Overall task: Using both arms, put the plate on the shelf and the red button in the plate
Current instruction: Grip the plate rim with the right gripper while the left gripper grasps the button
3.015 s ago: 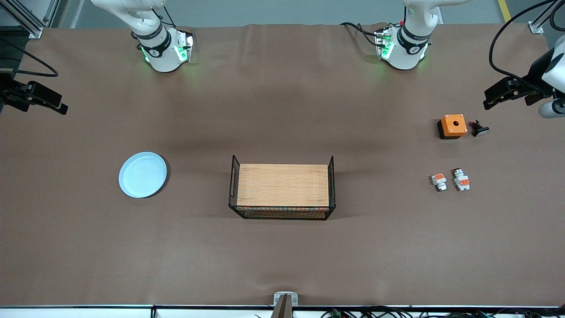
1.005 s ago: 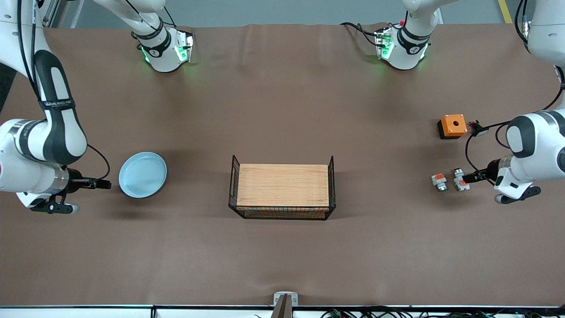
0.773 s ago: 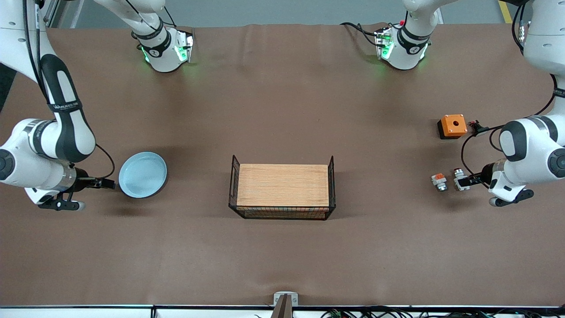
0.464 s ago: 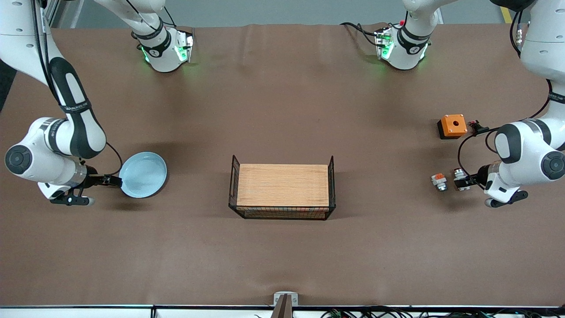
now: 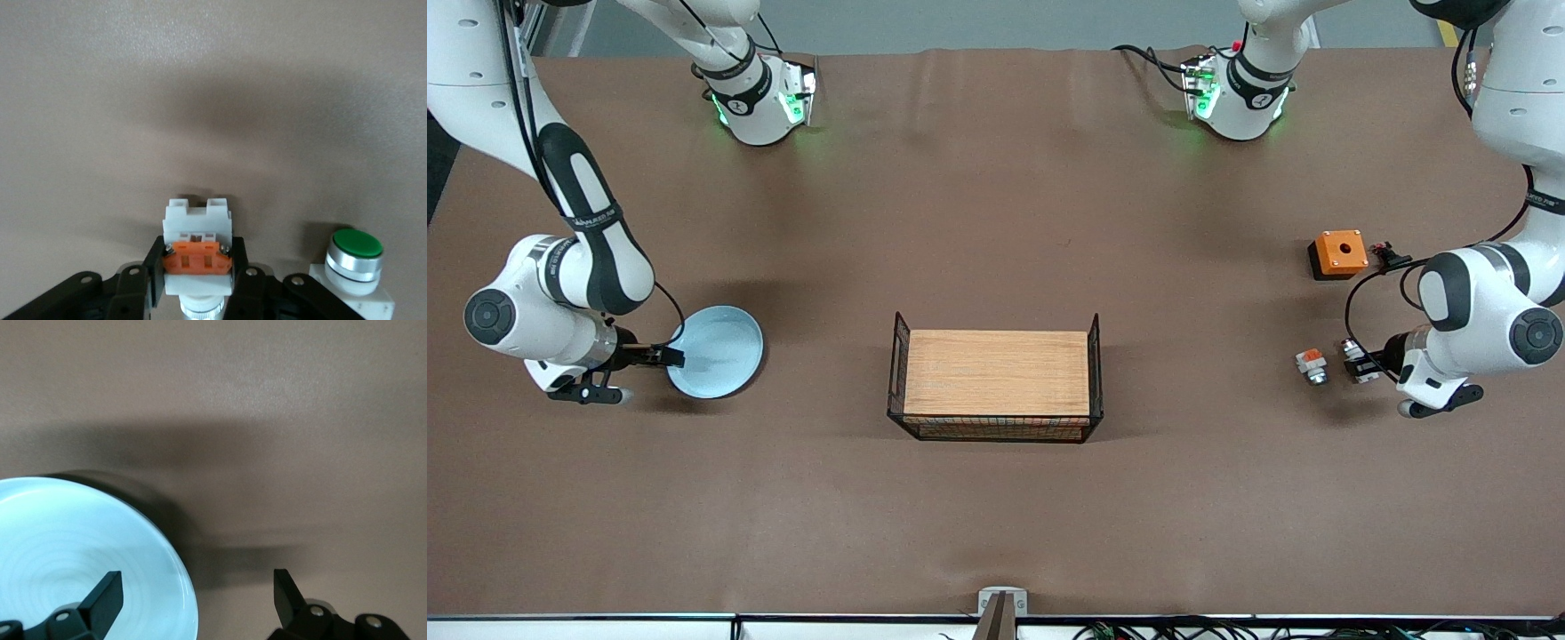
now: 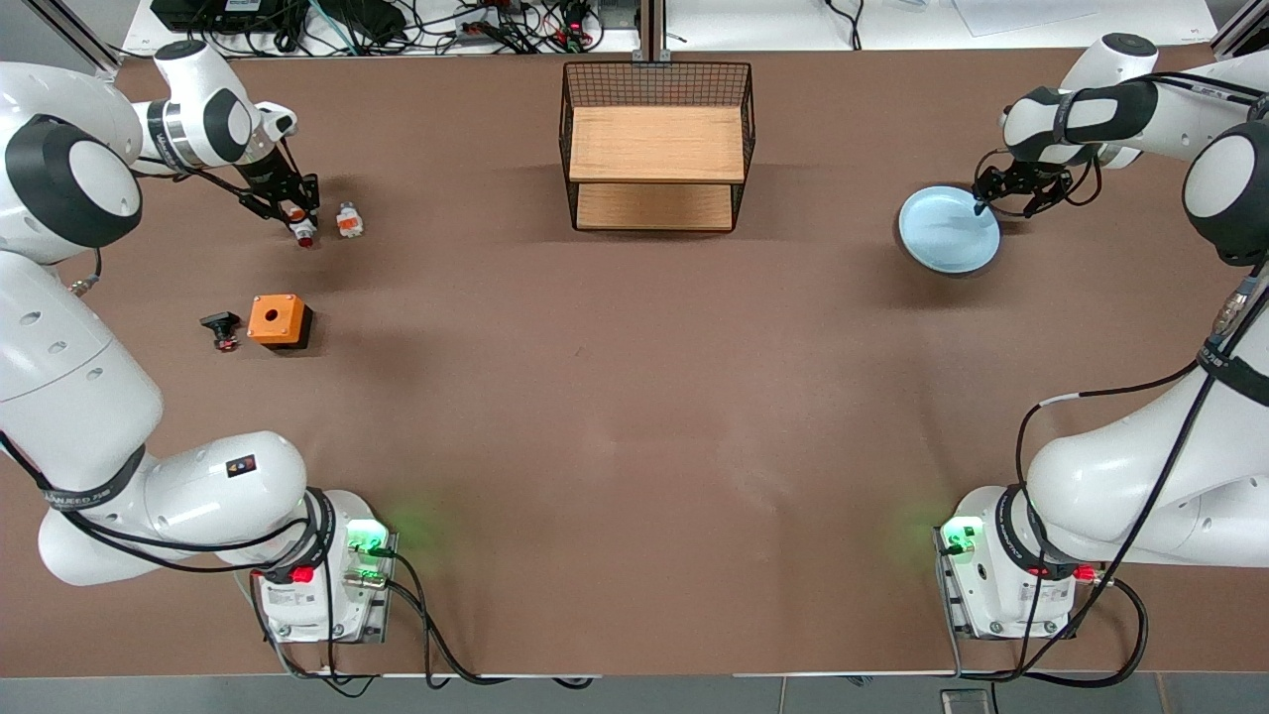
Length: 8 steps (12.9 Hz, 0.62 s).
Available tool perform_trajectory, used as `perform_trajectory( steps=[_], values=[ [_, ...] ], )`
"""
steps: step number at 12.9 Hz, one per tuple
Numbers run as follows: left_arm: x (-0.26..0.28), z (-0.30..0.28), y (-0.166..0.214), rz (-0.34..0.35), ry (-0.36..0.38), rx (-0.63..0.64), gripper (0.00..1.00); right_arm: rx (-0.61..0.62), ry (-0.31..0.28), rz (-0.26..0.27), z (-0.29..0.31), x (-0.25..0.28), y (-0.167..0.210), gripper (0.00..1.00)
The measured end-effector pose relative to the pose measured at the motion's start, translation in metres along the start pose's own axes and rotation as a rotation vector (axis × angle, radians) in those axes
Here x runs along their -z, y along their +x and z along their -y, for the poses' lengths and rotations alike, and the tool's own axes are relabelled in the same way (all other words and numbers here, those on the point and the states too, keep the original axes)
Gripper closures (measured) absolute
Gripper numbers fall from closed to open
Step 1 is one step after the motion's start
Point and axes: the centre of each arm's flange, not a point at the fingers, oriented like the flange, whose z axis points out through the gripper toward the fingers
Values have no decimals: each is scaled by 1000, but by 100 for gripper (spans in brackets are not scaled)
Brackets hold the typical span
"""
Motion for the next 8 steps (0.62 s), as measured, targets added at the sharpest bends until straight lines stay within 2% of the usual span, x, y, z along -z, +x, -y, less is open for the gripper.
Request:
perform_trajectory(
  steps=[2,3,4,6,7,8],
  values=[
    [22,-4,1,5,-10,5,59,1,2,11,1,-8,-2,4],
    [47,-12,-3,19,-30,10,59,1,2,11,1,-13,-2,9],
    [78,-26,-9,29,-50,4,59,1,3,8,1,-17,-2,10],
    [151,-63,-31,16,-68,0,59,3,4,11,2,-23,-2,28],
    [181,-84,-44,0,-66,4,59,4,4,11,2,-23,-2,28],
    [206,-105,-57,-12,-66,5,59,5,4,8,3,-21,-1,38]
  ],
)
